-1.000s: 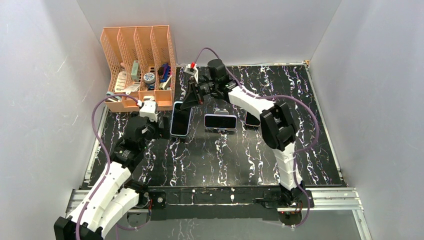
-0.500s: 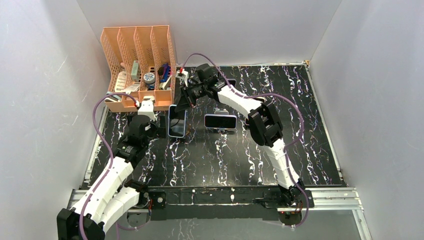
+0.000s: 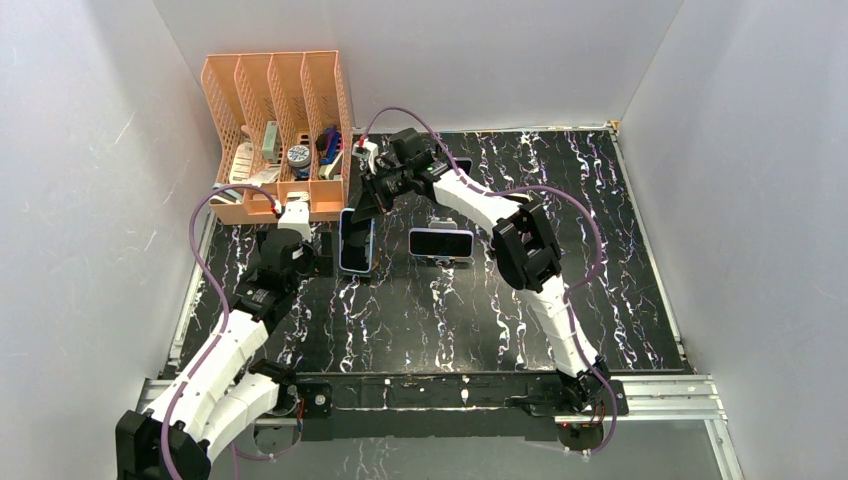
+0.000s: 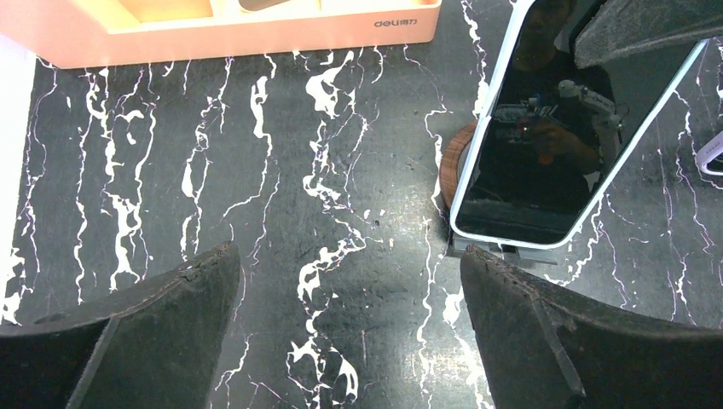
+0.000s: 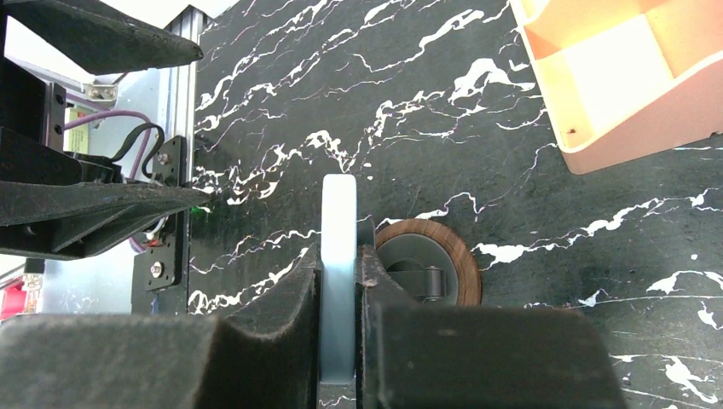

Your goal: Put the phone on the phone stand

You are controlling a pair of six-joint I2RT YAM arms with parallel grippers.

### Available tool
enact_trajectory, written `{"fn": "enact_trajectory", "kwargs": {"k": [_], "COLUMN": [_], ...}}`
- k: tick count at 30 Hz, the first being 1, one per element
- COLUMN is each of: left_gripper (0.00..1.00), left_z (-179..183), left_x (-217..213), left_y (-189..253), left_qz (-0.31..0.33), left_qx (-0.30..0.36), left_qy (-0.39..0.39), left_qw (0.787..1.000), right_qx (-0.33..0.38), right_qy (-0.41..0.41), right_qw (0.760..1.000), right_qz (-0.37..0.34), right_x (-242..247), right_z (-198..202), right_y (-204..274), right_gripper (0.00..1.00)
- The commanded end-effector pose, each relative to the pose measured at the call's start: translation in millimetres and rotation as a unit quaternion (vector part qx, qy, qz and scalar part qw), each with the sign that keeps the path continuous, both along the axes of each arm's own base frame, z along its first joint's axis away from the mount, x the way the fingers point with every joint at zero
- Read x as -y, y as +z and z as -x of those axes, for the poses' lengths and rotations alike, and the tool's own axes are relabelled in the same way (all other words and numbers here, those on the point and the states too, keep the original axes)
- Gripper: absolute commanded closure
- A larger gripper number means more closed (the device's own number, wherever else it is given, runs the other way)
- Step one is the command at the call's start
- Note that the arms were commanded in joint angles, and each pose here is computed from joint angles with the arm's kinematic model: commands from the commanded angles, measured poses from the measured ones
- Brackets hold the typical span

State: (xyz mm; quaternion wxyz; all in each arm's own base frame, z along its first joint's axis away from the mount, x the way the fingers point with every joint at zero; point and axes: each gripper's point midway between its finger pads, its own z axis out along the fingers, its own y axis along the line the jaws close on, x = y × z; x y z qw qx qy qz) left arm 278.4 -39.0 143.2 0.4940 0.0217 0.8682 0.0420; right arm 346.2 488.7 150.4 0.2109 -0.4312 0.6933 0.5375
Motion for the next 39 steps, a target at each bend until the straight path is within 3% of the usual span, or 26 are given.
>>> {"fn": "enact_trajectory", "kwargs": {"k": [1, 23, 28, 39], "left_gripper": [0.02, 0.02, 0.02, 0.02], "left_z": [-1, -2, -3, -3], "left_x": [-2, 1, 1, 2], "left_y": [4, -2, -3, -5], "left_qz": [0.004, 0.004, 0.004, 0.003], "left_qx": [0.004, -0.006, -0.009, -0.013], "left_qy": [0.006, 0.001, 0.001, -0.001], "left_qw": [1.0, 1.0, 1.0, 1.0], "right_qx": [0.029, 0.018, 0.019, 0.026], "right_qy": [0.01, 0.009, 0.012, 0.02], "right_qw": [0.999, 1.0, 1.0, 0.999], "right_qz": [-0.026, -0.009, -0.008, -0.01], "right_x": [-6, -5, -5, -4], "right_z": [-6, -7, -6, -6], "right_y": [25, 5, 5, 9], "right_gripper": [0.99, 0.99, 0.72, 0.39]}}
